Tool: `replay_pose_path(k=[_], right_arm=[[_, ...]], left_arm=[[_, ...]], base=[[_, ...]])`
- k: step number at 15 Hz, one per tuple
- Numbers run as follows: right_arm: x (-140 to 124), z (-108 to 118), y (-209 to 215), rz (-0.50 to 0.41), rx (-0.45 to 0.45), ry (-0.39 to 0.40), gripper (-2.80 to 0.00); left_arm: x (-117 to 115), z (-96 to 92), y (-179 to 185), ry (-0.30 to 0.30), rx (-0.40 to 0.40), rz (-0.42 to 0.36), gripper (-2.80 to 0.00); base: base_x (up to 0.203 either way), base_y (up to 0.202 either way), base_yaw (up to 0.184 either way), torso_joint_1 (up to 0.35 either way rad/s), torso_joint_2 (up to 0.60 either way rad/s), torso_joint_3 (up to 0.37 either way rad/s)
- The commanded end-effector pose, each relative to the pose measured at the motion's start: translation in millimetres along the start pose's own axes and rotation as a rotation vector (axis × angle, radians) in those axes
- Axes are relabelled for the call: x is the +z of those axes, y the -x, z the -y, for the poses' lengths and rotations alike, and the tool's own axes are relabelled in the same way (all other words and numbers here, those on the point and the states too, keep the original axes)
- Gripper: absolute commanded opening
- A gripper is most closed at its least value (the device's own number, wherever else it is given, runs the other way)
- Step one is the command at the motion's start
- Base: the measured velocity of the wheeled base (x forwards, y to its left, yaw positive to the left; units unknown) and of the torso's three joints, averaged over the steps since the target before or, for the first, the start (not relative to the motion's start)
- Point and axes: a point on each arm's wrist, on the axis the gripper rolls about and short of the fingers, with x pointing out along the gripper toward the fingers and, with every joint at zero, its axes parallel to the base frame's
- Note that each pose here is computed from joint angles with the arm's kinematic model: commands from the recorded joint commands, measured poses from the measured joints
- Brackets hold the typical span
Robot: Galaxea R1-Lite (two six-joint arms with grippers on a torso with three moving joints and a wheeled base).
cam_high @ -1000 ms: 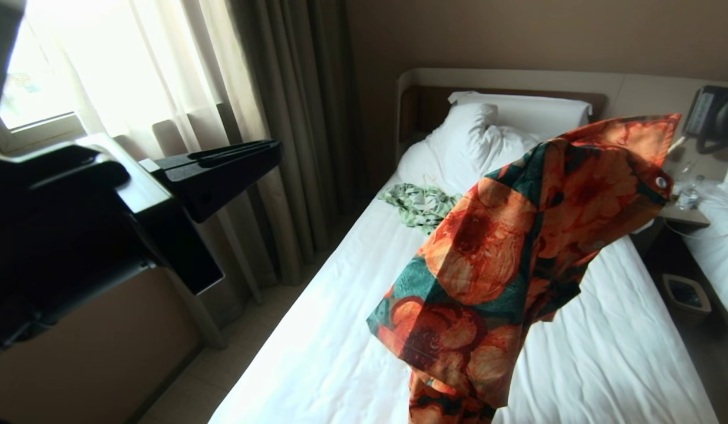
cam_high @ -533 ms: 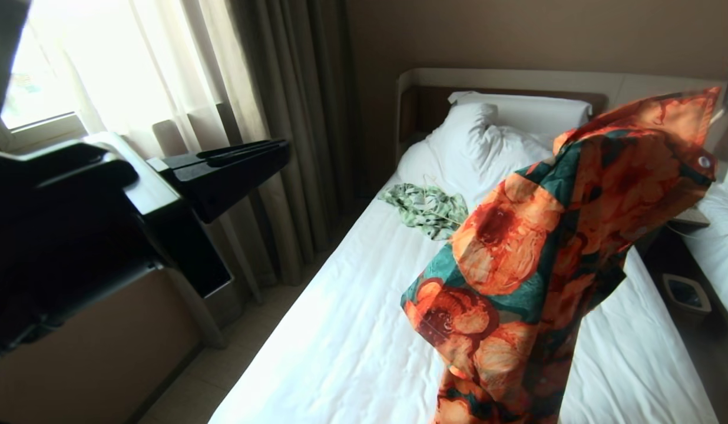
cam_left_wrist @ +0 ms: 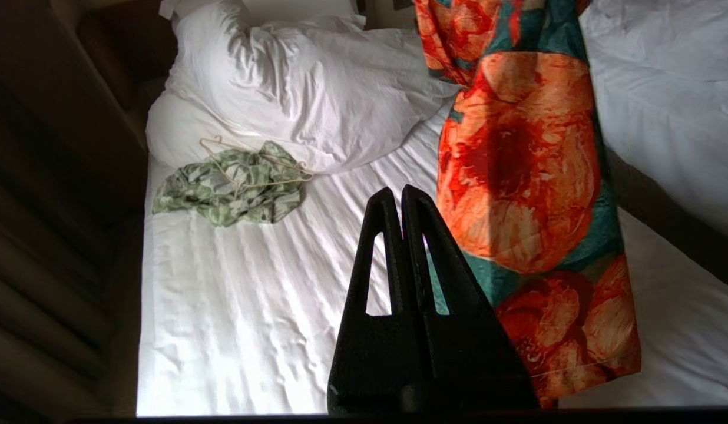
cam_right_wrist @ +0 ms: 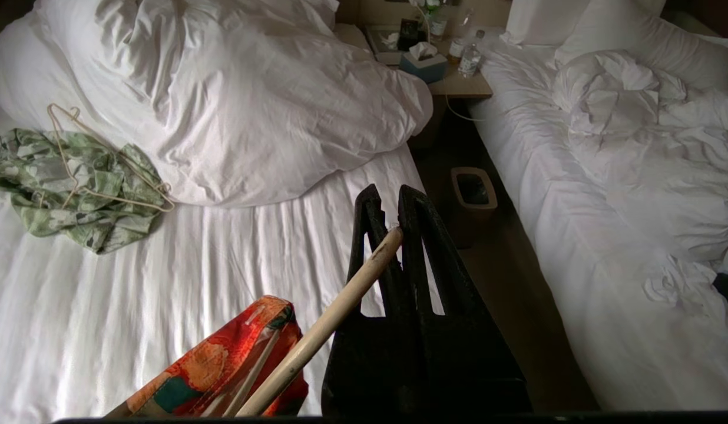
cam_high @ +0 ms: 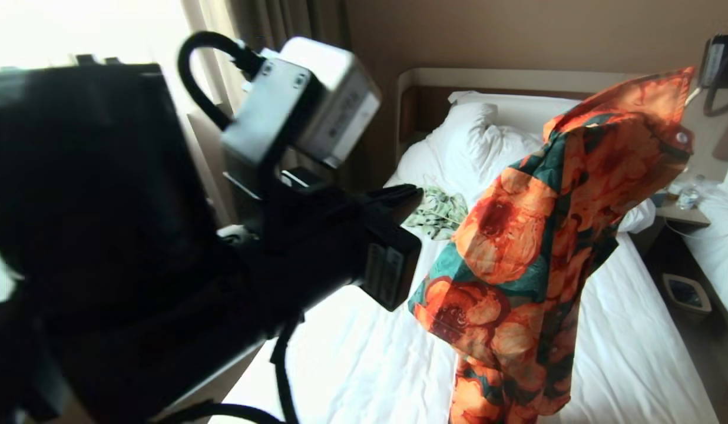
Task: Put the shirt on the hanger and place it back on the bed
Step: Take the clothes hanger out of the clothes
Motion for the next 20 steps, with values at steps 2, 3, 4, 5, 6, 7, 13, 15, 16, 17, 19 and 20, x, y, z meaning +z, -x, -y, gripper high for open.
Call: replay_pose_path(k=[2,3,4,5,6,7,13,15,16,17,19,20], right_arm=[[-12,-15,-28,-0.038,-0.018,0.033,-2.80],[-10,-17,-31,-0.029,-0.019,0.040,-2.80],[-10,-18,-31,-0.028,-0.017,0.053,-2.80],[-11,-19,-32,-0.030,-0.016,0.056,-2.80],[-12,-20,-32,-0.033,-0.013,0.059,-2.80],[-13,-22,-34,-0.037,-0.013,0.063,-2.80],[-18,-33,-41,-0.028,0.001,0.069,-2.80],[-17,-34,-39,-0.023,0.007,0.066,-2.80],[-17,-34,-39,-0.023,0.006,0.068,-2.80],[-17,-34,-39,-0.024,0.006,0.069,-2.80],[-17,-35,-39,-0.024,0.009,0.075,-2.80],[-16,-37,-35,-0.018,0.019,0.074,-2.80]], left_arm=[[-16,25.9,-25,-0.031,-0.033,-0.064,-2.80],[-19,28.0,-27,-0.036,-0.035,-0.074,-2.80],[-24,31.4,-33,-0.048,-0.020,-0.095,-2.80],[-27,34.3,-40,-0.060,0.025,-0.116,-2.80],[-30,36.2,-45,-0.070,0.077,-0.135,-2.80],[-31,37.8,-48,-0.082,0.110,-0.149,-2.80],[-42,77.4,-59,-0.151,0.156,-0.189,0.00],[-51,89.8,-71,-0.133,0.168,-0.190,0.00],[-49,93.9,-77,-0.119,0.179,-0.173,0.00],[-45,99.7,-78,-0.109,0.176,-0.156,0.00],[-50,104.9,-82,-0.118,0.175,-0.167,0.00],[-61,107.9,-87,-0.130,0.181,-0.191,0.00]], base=[[0.000,0.000,0.000,0.000,0.00,0.000],[0.000,0.000,0.000,0.000,0.00,0.000],[0.000,0.000,0.000,0.000,0.00,0.000],[0.000,0.000,0.000,0.000,0.00,0.000],[0.000,0.000,0.000,0.000,0.00,0.000],[0.000,0.000,0.000,0.000,0.00,0.000],[0.000,0.000,0.000,0.000,0.00,0.000],[0.000,0.000,0.000,0.000,0.00,0.000],[0.000,0.000,0.000,0.000,0.00,0.000],[0.000,0.000,0.000,0.000,0.00,0.000],[0.000,0.000,0.000,0.000,0.00,0.000],[0.000,0.000,0.000,0.000,0.00,0.000]])
